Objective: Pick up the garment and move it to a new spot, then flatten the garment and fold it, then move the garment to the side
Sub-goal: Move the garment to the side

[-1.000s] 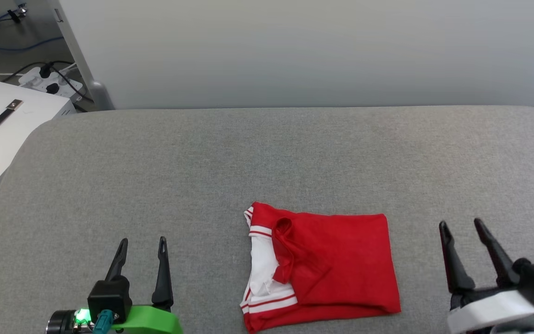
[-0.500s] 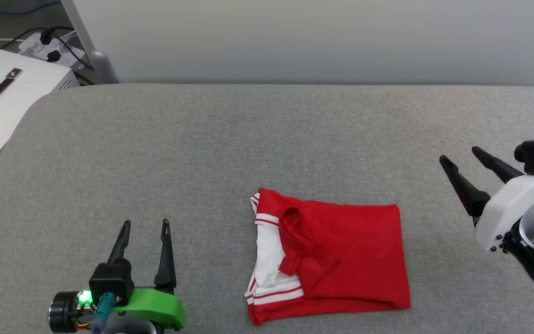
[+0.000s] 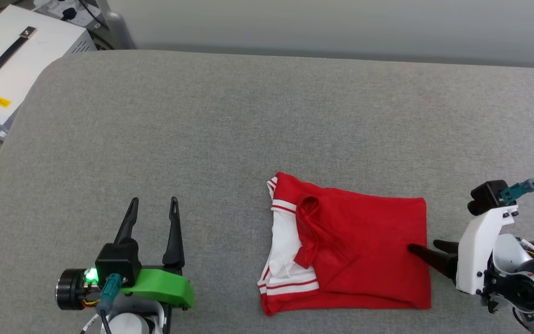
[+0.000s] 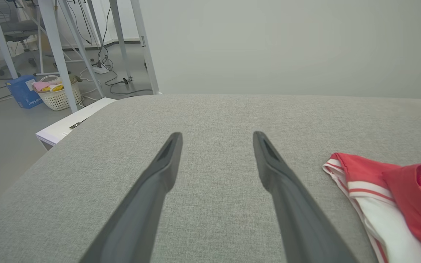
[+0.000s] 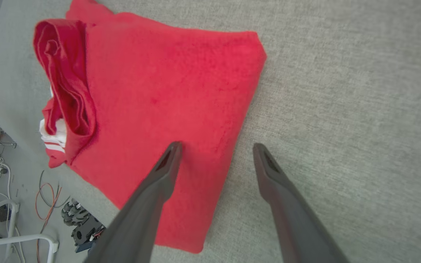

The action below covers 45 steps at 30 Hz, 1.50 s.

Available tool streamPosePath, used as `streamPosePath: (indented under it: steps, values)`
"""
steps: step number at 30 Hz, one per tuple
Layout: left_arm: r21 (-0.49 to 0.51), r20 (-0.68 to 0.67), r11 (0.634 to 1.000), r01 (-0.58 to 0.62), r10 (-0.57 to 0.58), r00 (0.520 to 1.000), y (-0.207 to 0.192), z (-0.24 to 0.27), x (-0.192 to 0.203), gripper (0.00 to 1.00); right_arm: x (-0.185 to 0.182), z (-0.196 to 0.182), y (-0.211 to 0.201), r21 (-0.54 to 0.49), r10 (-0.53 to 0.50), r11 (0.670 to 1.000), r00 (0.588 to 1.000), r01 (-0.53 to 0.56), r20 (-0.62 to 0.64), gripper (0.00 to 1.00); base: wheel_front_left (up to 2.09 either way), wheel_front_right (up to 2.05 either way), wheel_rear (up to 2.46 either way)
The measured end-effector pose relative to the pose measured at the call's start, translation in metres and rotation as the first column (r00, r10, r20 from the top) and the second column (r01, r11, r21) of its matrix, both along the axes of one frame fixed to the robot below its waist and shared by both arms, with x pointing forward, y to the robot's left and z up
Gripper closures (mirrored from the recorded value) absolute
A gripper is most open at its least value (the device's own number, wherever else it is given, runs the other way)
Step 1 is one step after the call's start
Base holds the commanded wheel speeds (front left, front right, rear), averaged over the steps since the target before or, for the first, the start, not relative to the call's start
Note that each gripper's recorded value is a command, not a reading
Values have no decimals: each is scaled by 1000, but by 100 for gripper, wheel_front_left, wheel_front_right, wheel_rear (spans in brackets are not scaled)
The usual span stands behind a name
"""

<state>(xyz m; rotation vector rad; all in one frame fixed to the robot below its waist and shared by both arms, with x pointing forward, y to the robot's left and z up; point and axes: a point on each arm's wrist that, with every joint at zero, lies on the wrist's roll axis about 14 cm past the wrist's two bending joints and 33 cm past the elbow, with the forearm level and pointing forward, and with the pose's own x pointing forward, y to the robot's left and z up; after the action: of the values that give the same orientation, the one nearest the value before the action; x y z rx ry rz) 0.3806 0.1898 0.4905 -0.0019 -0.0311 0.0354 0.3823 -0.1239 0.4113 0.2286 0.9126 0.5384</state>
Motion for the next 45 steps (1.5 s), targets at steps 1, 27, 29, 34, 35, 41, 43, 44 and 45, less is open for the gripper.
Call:
streamPosePath:
  steps: [1,27,29,34,35,41,43,44,45]
  values:
    - [1,-4,1000,-4,4,1000,1,-1,1,0,-1,-6,4,4,5,1000,1000,-5,-20,0,0,0,0]
    - [-3,-21,1000,-30,30,999,7,-6,0,0,11,15,55,17,161,986,968,-167,191,100,0,0,0]
    - [-7,-23,1000,-18,18,1000,2,-8,-1,0,17,35,49,1,163,986,951,-169,263,100,0,0,0]
    - [-17,-14,999,40,-40,999,-18,-6,5,0,16,68,26,-87,190,982,912,-170,364,100,0,0,0]
    - [-19,-8,998,56,-56,998,-23,-4,7,0,14,72,19,-106,193,981,908,-165,371,100,0,0,0]
    - [-21,21,987,156,-156,988,-58,2,23,0,4,84,-32,-193,142,978,916,-73,376,100,0,0,0]
    - [-17,31,982,189,-188,982,-69,4,29,0,3,86,-53,-212,102,977,921,-22,377,100,0,0,0]
    - [-17,35,979,202,-201,979,-74,5,32,0,3,87,-61,-222,86,975,923,-1,375,100,0,0,0]
    - [-15,41,976,216,-216,976,-79,6,37,0,3,87,-72,-235,66,972,925,25,373,100,0,0,0]
